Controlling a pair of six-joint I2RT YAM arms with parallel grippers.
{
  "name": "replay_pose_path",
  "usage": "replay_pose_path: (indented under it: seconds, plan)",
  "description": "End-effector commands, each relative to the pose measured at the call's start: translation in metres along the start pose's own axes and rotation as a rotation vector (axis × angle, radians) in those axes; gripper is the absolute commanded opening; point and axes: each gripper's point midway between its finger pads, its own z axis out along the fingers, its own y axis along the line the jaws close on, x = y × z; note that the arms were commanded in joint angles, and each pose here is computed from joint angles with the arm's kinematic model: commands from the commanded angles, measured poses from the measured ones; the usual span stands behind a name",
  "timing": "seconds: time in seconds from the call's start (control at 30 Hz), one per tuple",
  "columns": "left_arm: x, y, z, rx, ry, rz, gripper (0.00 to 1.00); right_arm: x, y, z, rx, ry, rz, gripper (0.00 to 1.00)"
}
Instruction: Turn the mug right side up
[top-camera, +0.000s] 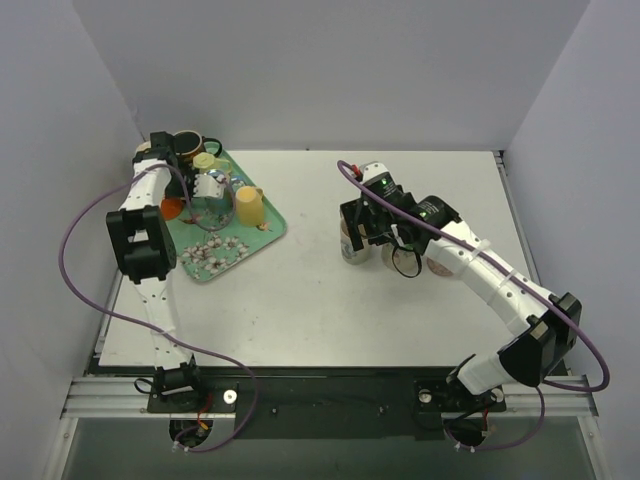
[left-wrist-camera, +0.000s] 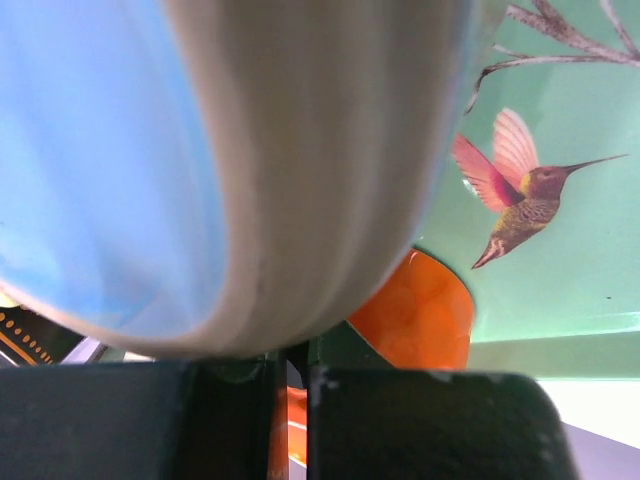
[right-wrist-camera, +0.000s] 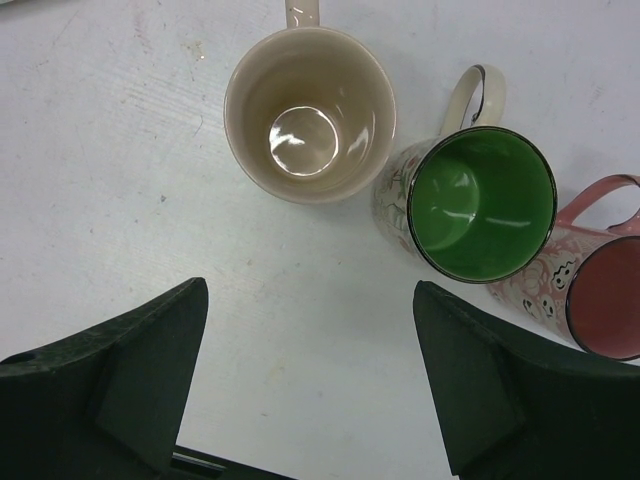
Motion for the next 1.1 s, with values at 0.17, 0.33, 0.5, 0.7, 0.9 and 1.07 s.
replay_pose_path:
  seconds: [0.17,0.33,0.5,0.7,0.9,1.07]
  plan:
    - [-0.005,0.012,-0.072,-0.093,-0.066,-0.134,0.0,-0.009,-0.004,-0.025,-0.015,-0.072,0.043,0.78]
    - [-0.006,0.028,-0.118,-0.227,-0.122,-0.245,0.0,-0.008,-0.004,-0.031,-0.02,-0.084,0.054,0.78]
    - [-0.006,0.018,-0.137,-0.301,-0.193,-0.346,0.0,-0.008,-0.003,-0.038,-0.034,-0.102,0.063,0.78]
    - [-0.022,0.017,-0.184,-0.382,-0.354,-0.538,0.0,-0.011,0.001,-0.051,-0.042,-0.135,0.064,0.79]
    - [-0.062,0.032,-0.257,-0.506,-0.574,-0.695,0.0,-0.029,0.003,-0.074,-0.057,-0.232,0.135,0.81]
    - [-0.117,0.036,-0.312,-0.445,-0.899,-0.916,0.0,-0.064,0.039,-0.101,-0.126,-0.371,0.096,0.84]
